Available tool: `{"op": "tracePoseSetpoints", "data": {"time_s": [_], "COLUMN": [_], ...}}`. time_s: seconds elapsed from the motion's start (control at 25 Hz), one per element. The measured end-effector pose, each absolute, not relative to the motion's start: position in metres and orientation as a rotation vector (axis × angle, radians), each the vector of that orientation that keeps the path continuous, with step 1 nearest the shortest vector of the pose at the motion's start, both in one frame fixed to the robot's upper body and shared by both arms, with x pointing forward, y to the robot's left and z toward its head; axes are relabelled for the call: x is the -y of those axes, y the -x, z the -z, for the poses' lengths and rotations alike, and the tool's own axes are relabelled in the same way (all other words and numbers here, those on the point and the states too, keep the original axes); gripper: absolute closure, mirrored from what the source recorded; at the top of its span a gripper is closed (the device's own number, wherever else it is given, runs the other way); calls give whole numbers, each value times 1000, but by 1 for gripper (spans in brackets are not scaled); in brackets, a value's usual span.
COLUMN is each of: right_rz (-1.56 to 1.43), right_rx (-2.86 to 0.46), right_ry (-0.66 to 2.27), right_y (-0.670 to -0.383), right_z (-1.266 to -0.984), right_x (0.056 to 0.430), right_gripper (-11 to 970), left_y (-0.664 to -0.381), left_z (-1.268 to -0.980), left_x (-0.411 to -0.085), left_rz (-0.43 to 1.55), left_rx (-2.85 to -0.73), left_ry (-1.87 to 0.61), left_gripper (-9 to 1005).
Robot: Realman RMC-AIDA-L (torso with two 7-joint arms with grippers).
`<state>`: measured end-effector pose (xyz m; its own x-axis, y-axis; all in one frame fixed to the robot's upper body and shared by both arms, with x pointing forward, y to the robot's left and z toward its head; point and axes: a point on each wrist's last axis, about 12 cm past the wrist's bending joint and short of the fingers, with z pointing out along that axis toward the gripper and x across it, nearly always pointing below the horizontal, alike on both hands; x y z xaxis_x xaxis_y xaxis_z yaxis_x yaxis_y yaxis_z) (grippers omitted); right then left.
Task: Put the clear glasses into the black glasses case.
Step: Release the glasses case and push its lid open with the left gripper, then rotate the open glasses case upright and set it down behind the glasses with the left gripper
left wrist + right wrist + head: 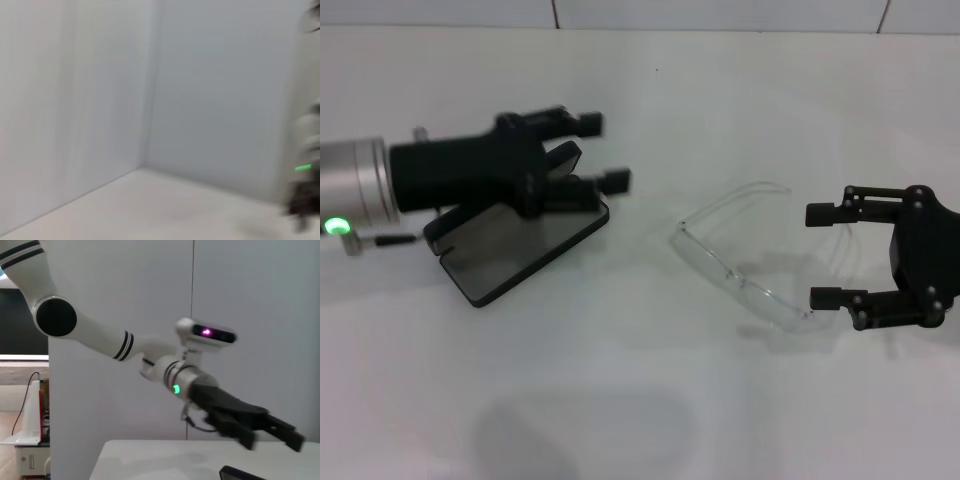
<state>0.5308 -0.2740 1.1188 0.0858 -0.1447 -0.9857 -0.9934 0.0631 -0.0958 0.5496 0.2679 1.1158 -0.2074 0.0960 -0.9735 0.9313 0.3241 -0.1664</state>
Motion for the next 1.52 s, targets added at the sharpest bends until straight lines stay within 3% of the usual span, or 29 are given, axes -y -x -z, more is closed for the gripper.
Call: {"op": "tracePoseSetpoints", "data": {"time_s": [0.24, 0.48, 0.72, 0.92, 1.16, 1.52], "right_rz": [-1018, -1021, -1021, -1021, -1024, -1036], "right_rx": [-1287, -1286, -1282, -1278, -1257, -1231], "right_ry": [1293, 1297, 1303, 1302, 1325, 1376], "right_y": [-527, -525, -525, -525, -521, -506], "right_z": [-1116, -1116, -1116, -1115, -1111, -1101], "right_x": [277, 278, 277, 276, 271, 266], "right_gripper": [214, 214, 215, 215, 216, 217], "left_y": [-575, -575, -575, -576, -581, -599], "left_z": [-1119, -1111, -1106, -1104, -1106, -1130], "left_x": [-286, -282, -279, -281, -278, -232], "left_rz": [786, 643, 591, 553, 487, 481], "left_rx": [-1897, -2041, -2072, -2078, -2042, -1864], "left_ry": [-926, -991, -999, -1012, -1076, -1304], "left_gripper": [213, 239, 265, 491, 639, 716]}}
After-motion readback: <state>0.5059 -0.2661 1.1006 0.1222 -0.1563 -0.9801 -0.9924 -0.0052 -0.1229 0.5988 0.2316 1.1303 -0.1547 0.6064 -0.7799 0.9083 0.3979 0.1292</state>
